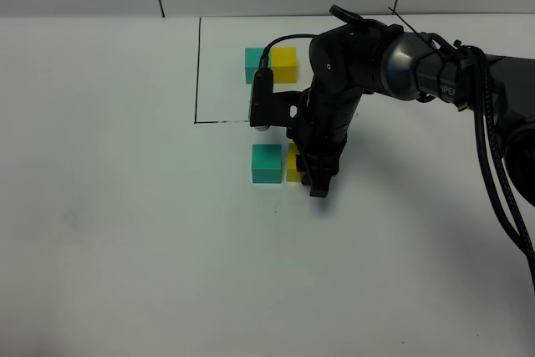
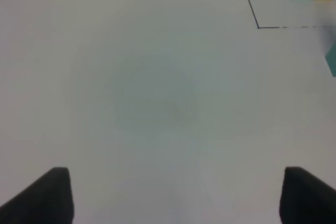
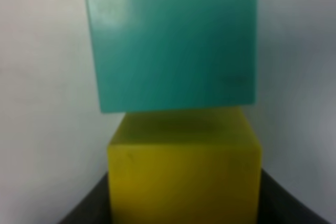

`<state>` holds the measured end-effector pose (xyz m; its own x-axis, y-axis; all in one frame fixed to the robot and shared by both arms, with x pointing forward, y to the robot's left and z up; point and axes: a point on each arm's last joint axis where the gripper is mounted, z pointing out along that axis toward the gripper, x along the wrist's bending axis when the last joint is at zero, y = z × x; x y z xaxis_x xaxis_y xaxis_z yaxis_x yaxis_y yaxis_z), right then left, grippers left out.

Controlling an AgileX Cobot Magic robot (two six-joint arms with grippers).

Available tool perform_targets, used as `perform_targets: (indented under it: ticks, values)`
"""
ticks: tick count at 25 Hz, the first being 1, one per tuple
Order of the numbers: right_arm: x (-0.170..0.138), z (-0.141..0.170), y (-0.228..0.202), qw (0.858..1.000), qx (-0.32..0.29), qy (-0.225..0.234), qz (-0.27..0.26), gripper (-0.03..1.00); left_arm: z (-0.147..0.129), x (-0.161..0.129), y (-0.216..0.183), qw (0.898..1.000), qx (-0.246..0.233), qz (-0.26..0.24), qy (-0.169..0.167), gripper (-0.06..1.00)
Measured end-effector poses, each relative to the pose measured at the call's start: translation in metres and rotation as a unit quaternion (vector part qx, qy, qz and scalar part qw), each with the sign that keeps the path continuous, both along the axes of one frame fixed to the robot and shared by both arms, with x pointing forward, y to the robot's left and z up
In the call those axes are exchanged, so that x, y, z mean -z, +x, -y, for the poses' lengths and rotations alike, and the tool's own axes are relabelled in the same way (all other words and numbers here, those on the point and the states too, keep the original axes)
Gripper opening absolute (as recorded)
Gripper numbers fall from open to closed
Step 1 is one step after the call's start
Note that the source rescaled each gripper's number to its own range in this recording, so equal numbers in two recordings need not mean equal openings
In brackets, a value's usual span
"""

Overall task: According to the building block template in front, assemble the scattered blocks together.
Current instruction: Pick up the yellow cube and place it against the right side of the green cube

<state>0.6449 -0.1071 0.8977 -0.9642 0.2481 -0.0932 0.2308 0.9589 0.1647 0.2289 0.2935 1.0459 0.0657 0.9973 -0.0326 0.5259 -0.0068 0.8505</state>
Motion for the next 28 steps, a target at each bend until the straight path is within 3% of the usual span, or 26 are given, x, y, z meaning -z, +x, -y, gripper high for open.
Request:
perform_targets:
  ticks: [28]
  values:
    - [0.0036,-0.0077,-0.0014,0.999,-0.037,-0.003,0.008,0.01,0.0000,0.0000,0.0000,1.000,0.000,0.000,0.000,0.71]
